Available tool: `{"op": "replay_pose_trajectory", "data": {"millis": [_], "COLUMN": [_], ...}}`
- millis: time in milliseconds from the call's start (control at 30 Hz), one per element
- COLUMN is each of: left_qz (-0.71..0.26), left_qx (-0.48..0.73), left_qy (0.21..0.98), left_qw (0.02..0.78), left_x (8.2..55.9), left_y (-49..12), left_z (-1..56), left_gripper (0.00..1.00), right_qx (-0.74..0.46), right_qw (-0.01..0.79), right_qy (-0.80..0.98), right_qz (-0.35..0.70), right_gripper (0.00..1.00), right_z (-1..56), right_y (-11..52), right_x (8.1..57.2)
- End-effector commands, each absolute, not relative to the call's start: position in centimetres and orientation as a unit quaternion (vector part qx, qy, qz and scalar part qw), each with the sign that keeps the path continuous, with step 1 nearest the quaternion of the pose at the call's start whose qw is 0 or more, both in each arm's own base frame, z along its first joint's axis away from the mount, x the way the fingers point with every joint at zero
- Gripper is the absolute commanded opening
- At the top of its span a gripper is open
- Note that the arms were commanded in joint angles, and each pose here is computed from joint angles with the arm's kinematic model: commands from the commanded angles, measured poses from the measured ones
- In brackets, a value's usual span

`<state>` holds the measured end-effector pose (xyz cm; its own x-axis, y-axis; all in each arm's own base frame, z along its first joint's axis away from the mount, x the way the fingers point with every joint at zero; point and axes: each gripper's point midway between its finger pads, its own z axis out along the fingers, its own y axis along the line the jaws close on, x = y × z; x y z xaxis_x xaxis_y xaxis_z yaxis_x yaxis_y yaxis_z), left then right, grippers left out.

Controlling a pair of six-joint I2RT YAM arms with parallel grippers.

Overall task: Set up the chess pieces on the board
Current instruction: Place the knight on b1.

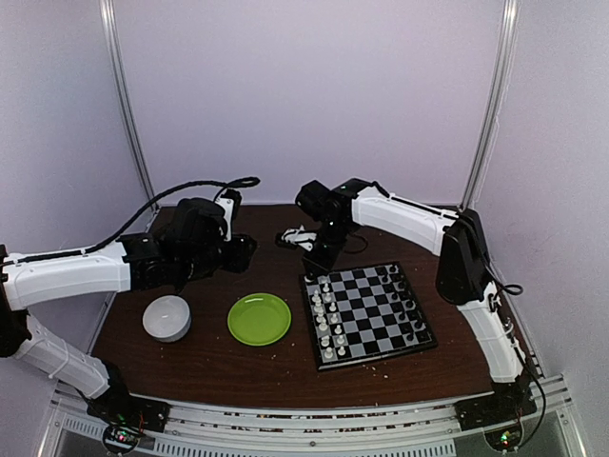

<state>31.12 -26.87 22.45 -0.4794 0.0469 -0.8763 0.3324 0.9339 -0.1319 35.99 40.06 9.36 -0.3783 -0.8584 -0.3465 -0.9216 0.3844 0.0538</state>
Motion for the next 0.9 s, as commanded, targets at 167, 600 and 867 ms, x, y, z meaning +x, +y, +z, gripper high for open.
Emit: {"op": "replay_pose_trajectory", "data": {"millis": [167, 600, 867], "left_qz": [-0.153, -0.149, -0.15], "left_qx": [0.101, 0.106, 0.106], "left_qy": [0.835, 0.837, 0.838], "left_qw": [0.518, 0.516, 0.514], "left_x": [31.8, 32.0, 32.0], "left_y": [-27.0, -27.2, -27.3], "left_z": [23.7, 23.5, 23.3], "left_gripper": [0.43, 0.43, 0.43], "right_qx": [-0.55, -0.551, -0.55], "right_qw": [0.116, 0.097, 0.095], "right_qy": [0.821, 0.824, 0.826], "right_qz": [0.101, 0.092, 0.084], "right_gripper": [0.04, 0.05, 0.06], "right_z": [7.6, 5.7, 5.1], "right_y": [40.0, 39.6, 39.4], "right_x": [36.0, 35.9, 36.1]}}
